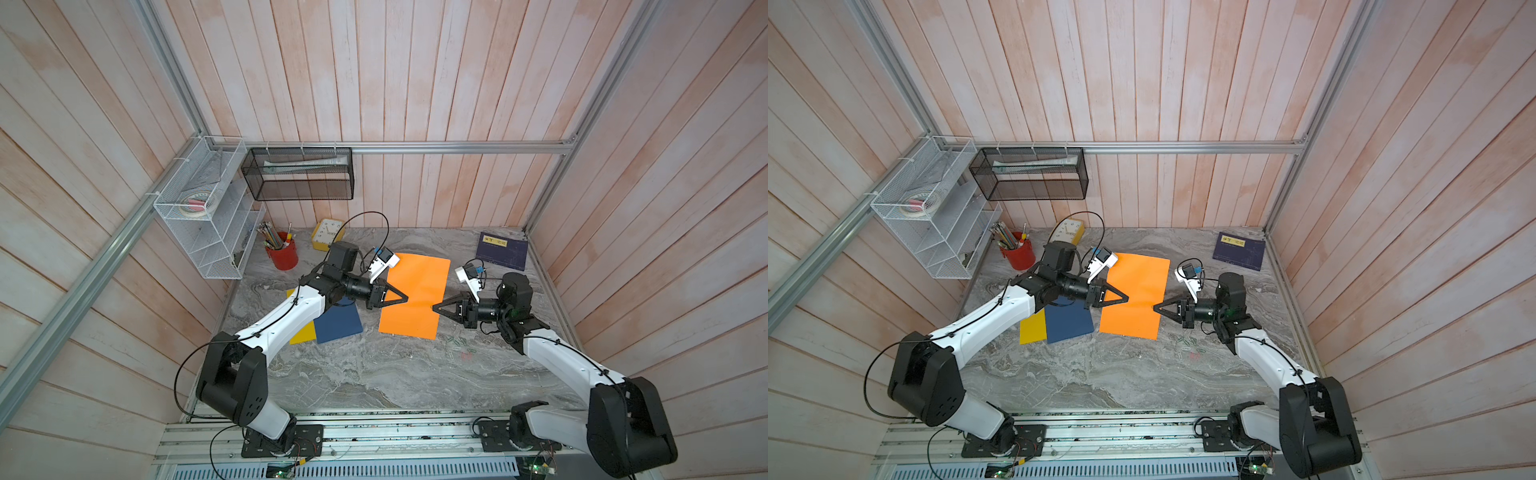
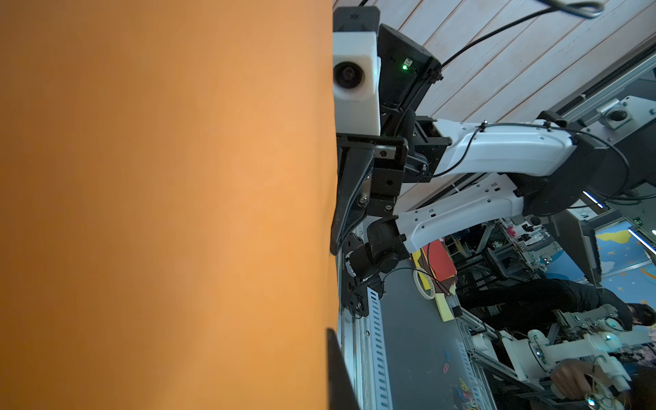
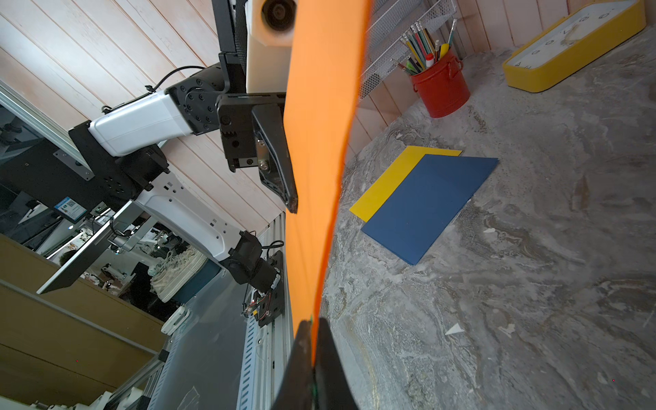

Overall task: Unclip the paperclips from the documents
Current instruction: Remove the paper clip from the document.

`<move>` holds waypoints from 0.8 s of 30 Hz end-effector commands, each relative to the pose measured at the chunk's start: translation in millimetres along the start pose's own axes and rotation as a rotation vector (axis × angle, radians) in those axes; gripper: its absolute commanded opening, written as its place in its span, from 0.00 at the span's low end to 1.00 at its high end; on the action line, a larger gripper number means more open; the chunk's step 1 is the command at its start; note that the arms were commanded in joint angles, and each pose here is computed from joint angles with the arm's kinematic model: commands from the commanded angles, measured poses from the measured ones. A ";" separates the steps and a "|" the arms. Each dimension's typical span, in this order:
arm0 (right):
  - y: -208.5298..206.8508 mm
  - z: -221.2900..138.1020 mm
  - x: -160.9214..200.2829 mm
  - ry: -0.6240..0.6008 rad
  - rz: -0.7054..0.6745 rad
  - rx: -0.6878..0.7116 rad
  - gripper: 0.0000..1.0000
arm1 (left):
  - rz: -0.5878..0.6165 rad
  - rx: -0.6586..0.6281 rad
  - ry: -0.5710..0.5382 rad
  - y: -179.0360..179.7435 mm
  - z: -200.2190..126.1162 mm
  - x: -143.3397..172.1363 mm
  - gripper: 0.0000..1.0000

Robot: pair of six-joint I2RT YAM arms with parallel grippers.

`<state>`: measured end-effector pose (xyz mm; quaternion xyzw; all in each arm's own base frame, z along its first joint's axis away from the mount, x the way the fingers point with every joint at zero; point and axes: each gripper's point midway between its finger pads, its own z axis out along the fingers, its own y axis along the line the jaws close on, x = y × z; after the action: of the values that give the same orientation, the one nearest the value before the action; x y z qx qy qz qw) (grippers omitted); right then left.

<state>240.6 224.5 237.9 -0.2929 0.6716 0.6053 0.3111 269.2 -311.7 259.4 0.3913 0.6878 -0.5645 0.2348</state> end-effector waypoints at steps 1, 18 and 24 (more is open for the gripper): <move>0.1 -9.0 -13.7 -0.037 -0.036 0.027 0.06 | 0.011 -0.017 -0.009 -5.5 -10.6 -3.5 0.00; -2.3 -11.0 -11.4 -0.038 -0.022 0.031 0.10 | 0.017 -0.023 -0.014 -7.1 -13.2 -4.3 0.00; -5.9 -12.4 -9.8 -0.041 -0.010 0.050 0.10 | 0.019 -0.031 -0.016 -6.3 -14.3 -4.4 0.00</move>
<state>250.2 214.2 238.2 -0.2768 0.6786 0.5979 0.3246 270.6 -302.8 262.4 0.3812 0.6955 -0.5615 0.2358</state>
